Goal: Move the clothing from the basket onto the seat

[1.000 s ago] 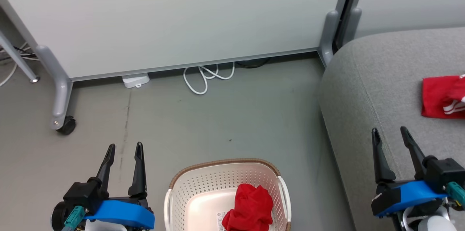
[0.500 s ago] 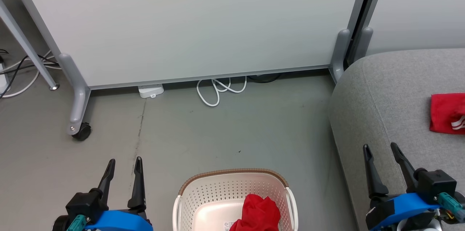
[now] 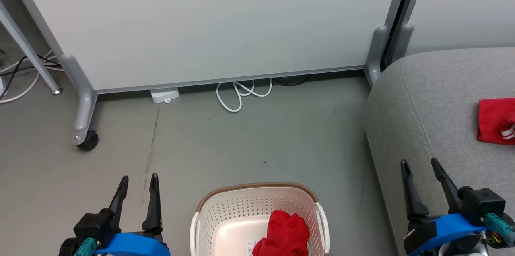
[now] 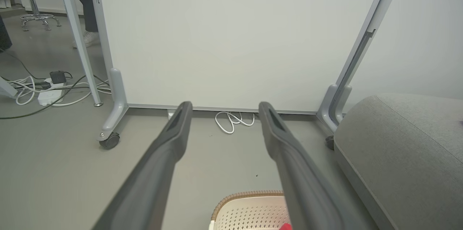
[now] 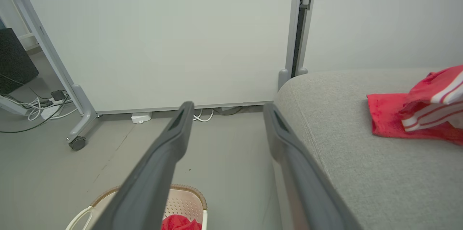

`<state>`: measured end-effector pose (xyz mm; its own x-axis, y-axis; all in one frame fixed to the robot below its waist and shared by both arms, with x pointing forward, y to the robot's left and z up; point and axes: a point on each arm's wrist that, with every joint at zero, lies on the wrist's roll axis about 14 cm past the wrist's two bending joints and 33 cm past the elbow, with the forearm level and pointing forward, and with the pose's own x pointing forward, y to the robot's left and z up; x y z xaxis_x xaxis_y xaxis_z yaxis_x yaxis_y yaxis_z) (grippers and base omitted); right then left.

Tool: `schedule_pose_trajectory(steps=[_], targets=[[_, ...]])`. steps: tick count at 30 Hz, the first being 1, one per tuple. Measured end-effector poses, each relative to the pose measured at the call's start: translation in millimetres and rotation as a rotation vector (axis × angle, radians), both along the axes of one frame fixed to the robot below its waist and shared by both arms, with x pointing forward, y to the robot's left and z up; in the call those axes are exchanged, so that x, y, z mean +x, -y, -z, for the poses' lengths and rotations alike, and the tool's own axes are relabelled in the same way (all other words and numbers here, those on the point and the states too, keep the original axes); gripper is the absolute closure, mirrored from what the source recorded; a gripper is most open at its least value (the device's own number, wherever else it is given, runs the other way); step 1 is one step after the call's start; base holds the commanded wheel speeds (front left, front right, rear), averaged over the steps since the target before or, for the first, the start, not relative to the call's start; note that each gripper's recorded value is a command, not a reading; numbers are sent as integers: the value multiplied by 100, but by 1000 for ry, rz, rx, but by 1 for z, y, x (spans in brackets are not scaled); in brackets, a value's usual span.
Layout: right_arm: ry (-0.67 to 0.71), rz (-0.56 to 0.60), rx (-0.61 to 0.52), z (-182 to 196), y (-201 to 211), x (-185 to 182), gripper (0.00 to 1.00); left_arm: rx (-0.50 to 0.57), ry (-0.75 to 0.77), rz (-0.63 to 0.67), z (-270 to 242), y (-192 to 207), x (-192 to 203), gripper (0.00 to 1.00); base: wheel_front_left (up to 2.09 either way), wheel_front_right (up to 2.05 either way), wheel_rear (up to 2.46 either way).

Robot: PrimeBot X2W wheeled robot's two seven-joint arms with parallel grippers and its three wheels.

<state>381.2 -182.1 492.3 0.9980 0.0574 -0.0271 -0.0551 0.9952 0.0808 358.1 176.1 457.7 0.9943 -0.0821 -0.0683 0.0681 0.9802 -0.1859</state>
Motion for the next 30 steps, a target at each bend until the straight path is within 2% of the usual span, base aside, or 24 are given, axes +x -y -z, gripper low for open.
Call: schedule_pose_trajectory(steps=[7,16,30], targets=[[-17,-5,1,6,-2,3,0,3,-19,31,6,9,7,0,0,0,0],[-20,-22,20,10,-8,17,0,10,-80,131,27,37,32,0,0,0,0],[-98,19,32,50,7,37,0,-22,-364,353,130,106,60,0,0,0,0]])
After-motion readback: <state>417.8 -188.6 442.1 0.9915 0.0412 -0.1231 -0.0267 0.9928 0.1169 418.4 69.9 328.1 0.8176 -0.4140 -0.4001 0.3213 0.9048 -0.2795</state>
